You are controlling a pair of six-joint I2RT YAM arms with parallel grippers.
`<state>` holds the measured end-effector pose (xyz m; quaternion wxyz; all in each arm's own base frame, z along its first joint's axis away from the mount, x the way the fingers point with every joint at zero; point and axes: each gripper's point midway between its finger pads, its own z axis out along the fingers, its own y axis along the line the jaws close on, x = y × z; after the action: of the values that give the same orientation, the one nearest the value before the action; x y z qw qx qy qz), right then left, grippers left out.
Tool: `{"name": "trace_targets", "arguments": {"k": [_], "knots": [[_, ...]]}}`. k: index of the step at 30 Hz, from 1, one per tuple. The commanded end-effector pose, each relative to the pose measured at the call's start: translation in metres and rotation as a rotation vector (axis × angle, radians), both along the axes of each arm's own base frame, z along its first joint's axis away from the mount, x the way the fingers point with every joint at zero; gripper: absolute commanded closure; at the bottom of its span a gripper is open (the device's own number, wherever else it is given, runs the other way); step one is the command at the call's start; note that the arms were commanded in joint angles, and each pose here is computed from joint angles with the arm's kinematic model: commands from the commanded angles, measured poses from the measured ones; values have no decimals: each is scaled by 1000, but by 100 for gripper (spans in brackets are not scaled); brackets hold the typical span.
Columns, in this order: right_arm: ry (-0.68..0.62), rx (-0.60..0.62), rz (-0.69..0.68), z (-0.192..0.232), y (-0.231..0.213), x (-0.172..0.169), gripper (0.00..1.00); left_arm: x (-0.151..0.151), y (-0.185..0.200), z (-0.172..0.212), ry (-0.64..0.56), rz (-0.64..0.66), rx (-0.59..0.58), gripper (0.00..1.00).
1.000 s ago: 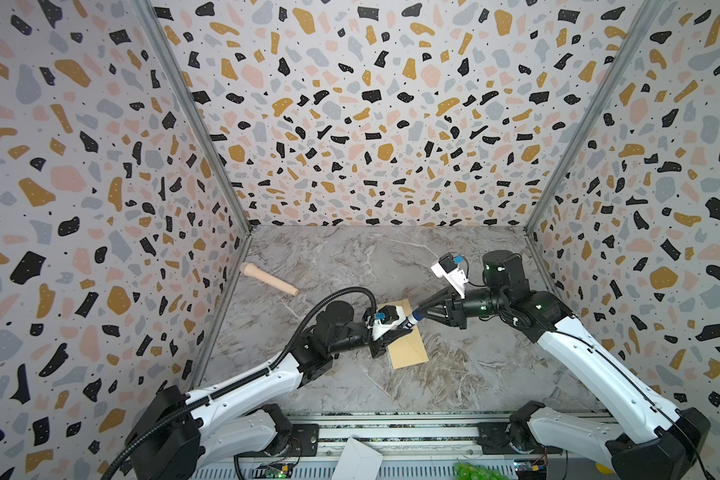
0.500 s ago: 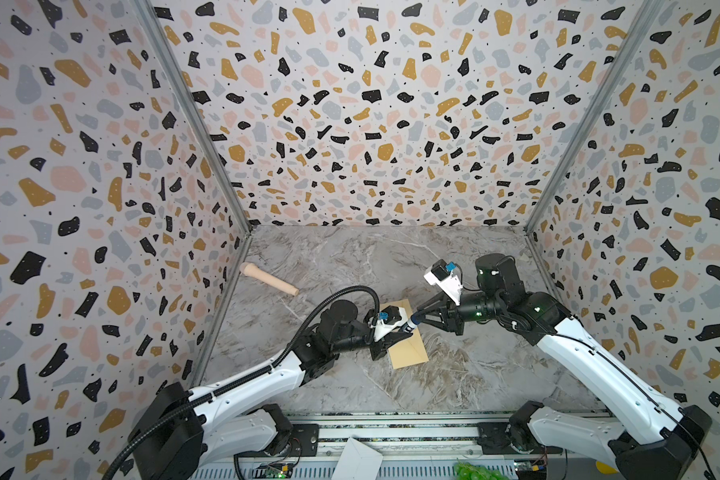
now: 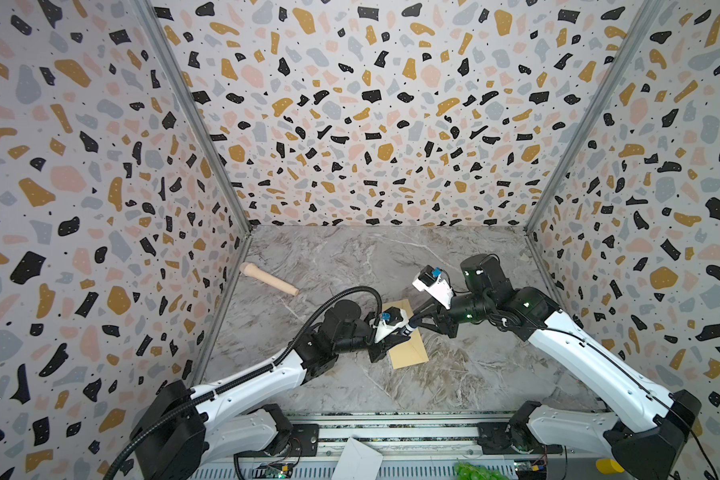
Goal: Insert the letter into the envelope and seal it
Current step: 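Press the blue cap down onto the glue stick with the right gripper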
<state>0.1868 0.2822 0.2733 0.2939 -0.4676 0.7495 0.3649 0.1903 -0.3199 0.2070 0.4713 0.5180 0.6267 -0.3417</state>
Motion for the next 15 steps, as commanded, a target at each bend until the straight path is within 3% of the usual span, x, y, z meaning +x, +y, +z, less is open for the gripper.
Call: {"name": "trace_targets", "arguments": {"k": [1, 8, 15], "knots": [[94, -90, 39, -25, -2, -17, 97, 7, -10, 86, -218, -7, -209, 100], [130, -143, 12, -43, 1, -16, 98, 11, -1, 101, -268, 54, -259, 100], [189, -117, -11, -63, 9, -23, 100, 9, 16, 130, -317, 124, -398, 100]]}}
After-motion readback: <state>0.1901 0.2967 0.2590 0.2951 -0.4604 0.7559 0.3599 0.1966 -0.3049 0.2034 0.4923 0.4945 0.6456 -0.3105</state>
